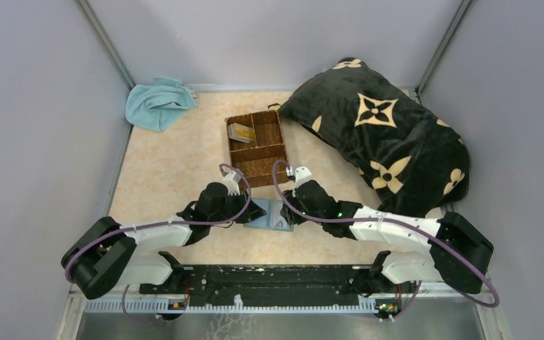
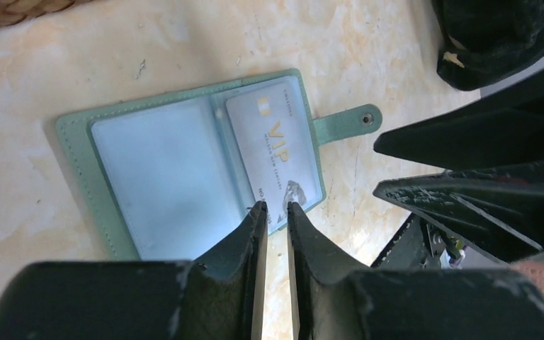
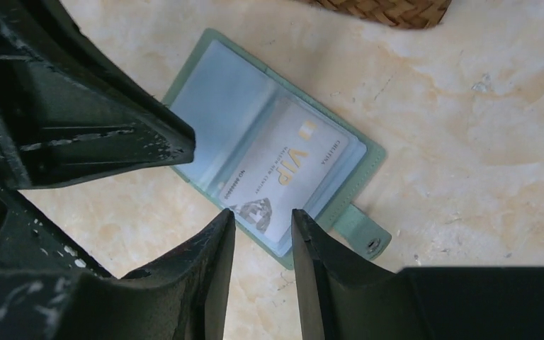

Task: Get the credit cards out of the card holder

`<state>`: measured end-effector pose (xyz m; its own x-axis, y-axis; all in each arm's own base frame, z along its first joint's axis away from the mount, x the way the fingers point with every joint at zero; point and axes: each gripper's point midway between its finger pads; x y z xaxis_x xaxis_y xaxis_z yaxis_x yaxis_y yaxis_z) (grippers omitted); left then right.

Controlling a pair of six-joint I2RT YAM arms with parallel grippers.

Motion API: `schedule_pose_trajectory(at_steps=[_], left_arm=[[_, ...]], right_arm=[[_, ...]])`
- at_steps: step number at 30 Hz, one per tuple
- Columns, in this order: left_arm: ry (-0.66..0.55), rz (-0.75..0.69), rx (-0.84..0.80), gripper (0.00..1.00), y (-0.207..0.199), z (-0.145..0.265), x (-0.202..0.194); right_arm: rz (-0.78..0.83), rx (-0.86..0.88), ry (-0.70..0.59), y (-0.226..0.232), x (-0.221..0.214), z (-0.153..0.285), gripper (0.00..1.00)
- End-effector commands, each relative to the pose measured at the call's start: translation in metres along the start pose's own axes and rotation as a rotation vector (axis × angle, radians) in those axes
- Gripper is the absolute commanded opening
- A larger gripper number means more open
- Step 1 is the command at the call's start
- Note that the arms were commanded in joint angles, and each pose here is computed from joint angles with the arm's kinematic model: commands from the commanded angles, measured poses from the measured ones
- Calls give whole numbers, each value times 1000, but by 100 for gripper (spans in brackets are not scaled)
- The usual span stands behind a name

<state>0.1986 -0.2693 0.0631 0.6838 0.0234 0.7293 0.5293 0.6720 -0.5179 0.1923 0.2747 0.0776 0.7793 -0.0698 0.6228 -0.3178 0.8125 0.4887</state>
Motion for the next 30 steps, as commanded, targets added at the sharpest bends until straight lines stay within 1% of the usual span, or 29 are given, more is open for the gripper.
schedule_pose_trajectory(at_steps=[1, 4, 6, 8, 11, 13, 17, 20, 21, 23, 25, 26, 27, 28, 29, 30], left_arm=[[-24, -63, -1, 23, -8, -1, 19], [-32, -57, -1, 23, -9, -2, 22], [-28, -49, -12, 23, -11, -3, 21], [-21, -39, -19, 23, -12, -4, 19], [-21, -24, -12, 24, -10, -4, 17], [-33, -22, -7, 24, -9, -2, 17], [-66, -40, -13, 25, -11, 7, 23], [-90, -47, -34, 25, -17, 11, 30], [-105, -50, -53, 24, -22, 12, 35], [-124, -54, -81, 18, -30, 14, 43], [-138, -60, -100, 9, -36, 15, 50], [-139, -63, -105, 2, -38, 16, 52], [-140, -67, -112, 0, -40, 17, 53], [-142, -71, -118, 0, -41, 17, 54], [-140, -75, -121, 0, -42, 18, 54], [-138, -75, -120, 0, -42, 18, 53]], right_arm=[[138, -64, -164, 16, 38, 16, 37], [197, -92, -180, 18, 42, 18, 42], [196, -111, -172, 16, 41, 16, 44], [172, -69, -147, 23, 35, 13, 45], [42, 148, -70, 44, 26, 10, 48], [-91, 256, -66, 44, 32, 13, 49], [-207, 386, -89, 40, 43, 26, 49], [-265, 443, -71, 38, 48, 31, 48], [-283, 458, -69, 37, 49, 31, 43], [-331, 477, -65, 32, 49, 30, 0], [-357, 511, -71, 32, 49, 32, 0], [-364, 522, -70, 33, 49, 33, 0], [-369, 533, -65, 34, 49, 33, 6], [-368, 548, -61, 36, 49, 35, 22], [-371, 556, -63, 37, 49, 35, 35], [-374, 557, -67, 37, 51, 36, 44]])
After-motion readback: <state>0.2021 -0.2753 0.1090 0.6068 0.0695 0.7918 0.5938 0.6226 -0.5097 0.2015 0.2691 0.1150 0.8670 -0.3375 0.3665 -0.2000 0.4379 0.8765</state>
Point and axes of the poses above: each gripper's point midway between its finger pads, its own z axis back along the fingers, its own y axis along the line the jaws close on, x = y × z, and after that the axes turned 15 degrees about -z, right-handed
